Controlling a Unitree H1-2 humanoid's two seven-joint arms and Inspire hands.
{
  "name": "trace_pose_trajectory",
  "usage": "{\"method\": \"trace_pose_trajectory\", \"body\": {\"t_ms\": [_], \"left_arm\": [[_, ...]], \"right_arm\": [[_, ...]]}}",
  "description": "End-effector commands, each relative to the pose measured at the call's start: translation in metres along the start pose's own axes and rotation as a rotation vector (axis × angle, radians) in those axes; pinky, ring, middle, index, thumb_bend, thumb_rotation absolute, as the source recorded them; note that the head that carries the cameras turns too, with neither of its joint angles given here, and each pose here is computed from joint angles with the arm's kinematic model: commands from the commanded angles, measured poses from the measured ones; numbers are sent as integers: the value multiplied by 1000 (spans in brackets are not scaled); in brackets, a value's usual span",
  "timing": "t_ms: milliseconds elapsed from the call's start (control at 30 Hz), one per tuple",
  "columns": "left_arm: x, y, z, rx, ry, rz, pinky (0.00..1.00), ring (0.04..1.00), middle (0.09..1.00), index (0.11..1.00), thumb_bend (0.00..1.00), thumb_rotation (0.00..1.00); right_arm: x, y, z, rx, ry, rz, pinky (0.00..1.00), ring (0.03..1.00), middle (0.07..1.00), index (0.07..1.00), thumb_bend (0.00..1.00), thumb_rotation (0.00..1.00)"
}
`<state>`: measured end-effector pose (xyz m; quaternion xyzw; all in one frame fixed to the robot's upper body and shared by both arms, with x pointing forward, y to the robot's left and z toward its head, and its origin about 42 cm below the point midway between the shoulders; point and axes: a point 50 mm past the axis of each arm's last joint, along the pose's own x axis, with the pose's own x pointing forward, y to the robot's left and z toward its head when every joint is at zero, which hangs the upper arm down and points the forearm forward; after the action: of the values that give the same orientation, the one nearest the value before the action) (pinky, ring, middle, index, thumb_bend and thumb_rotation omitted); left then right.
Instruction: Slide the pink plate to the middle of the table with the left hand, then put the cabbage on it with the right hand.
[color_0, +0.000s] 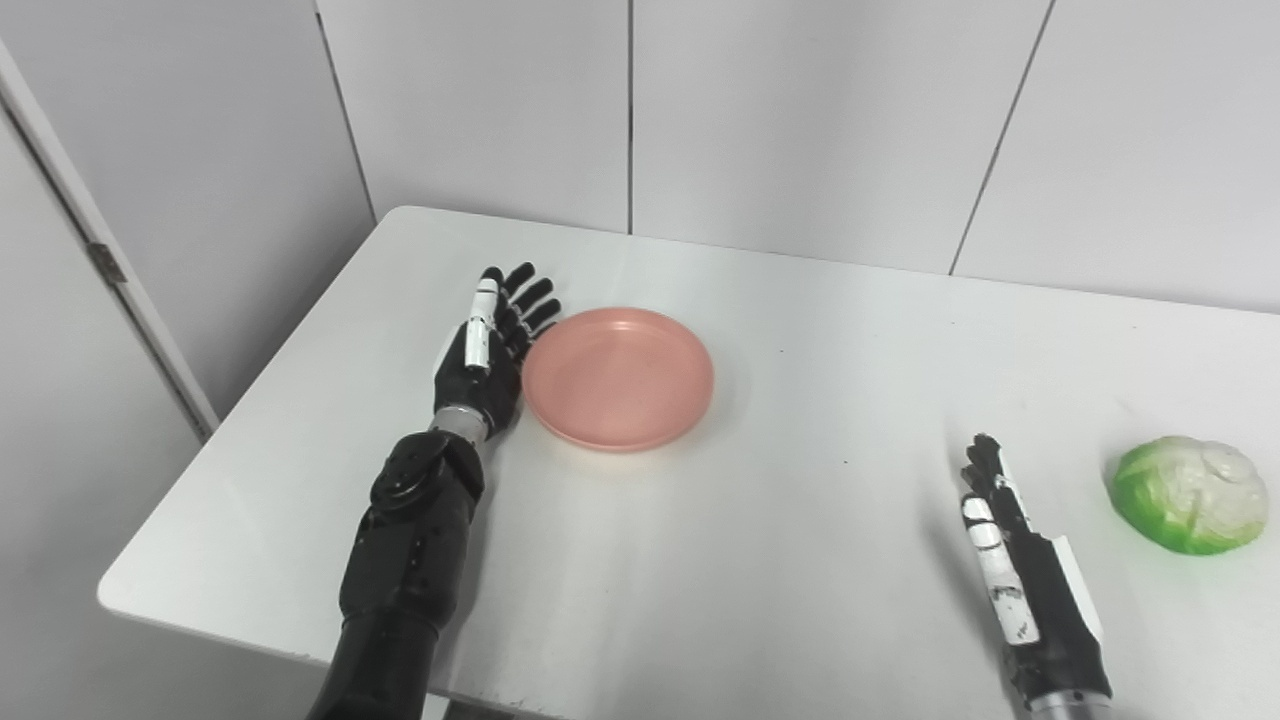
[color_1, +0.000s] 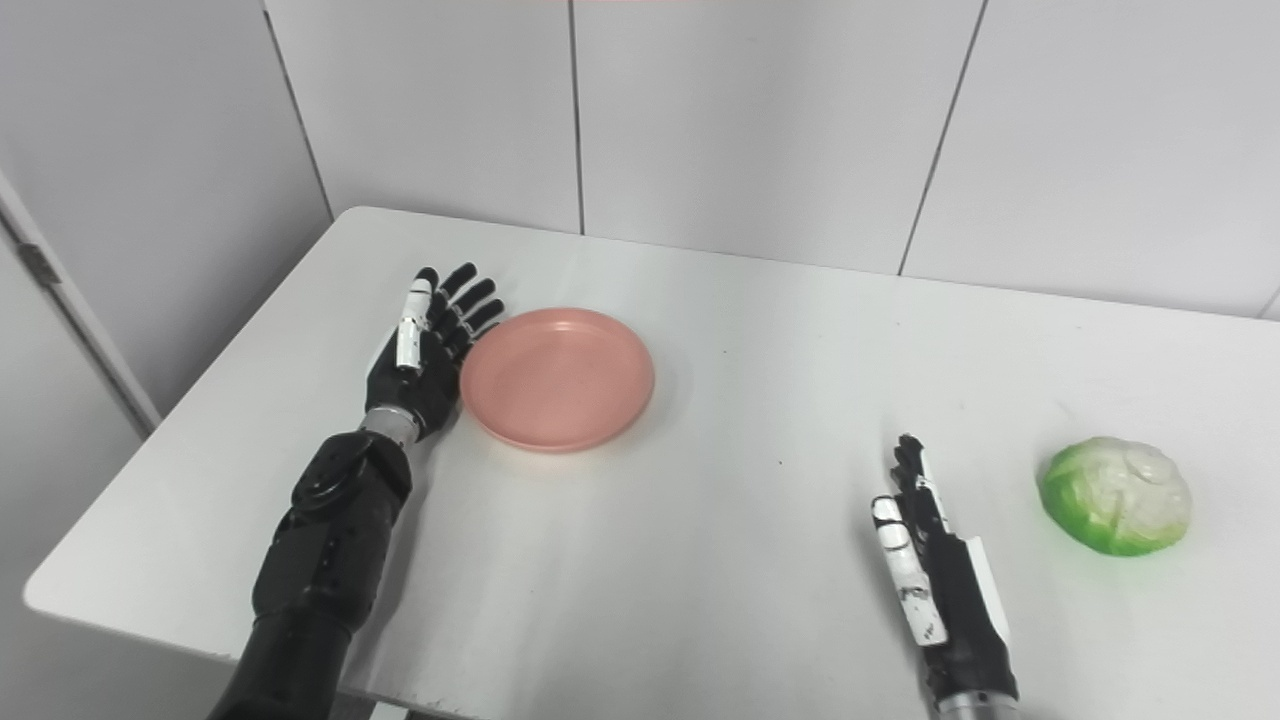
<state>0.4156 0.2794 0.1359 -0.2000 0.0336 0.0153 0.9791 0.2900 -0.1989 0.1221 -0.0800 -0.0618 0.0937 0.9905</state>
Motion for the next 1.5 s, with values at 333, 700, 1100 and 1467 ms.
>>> {"method": "trace_pose_trajectory", "body": {"t_ms": [333, 700, 1100, 1467], "left_arm": [[-16, -68, -15, -42, 78, -197, 904, 894, 898, 887, 359, 1000], [-36, -97, -37, -60, 128, -278, 888, 888, 895, 883, 367, 1000], [-41, -102, -37, -46, 128, -312, 903, 894, 902, 891, 383, 1000], [-40, -98, -31, -31, 97, -274, 884, 884, 891, 880, 369, 1000]], "right_arm": [[6, 17, 6, 26, -4, -4, 967, 999, 1000, 995, 352, 1000], [8, 25, 8, 12, -4, -5, 969, 999, 1000, 994, 358, 1000], [11, 29, 7, 1, -13, -16, 956, 994, 999, 992, 359, 1000], [12, 25, 7, 7, -10, -39, 949, 996, 1000, 990, 387, 1000]]}}
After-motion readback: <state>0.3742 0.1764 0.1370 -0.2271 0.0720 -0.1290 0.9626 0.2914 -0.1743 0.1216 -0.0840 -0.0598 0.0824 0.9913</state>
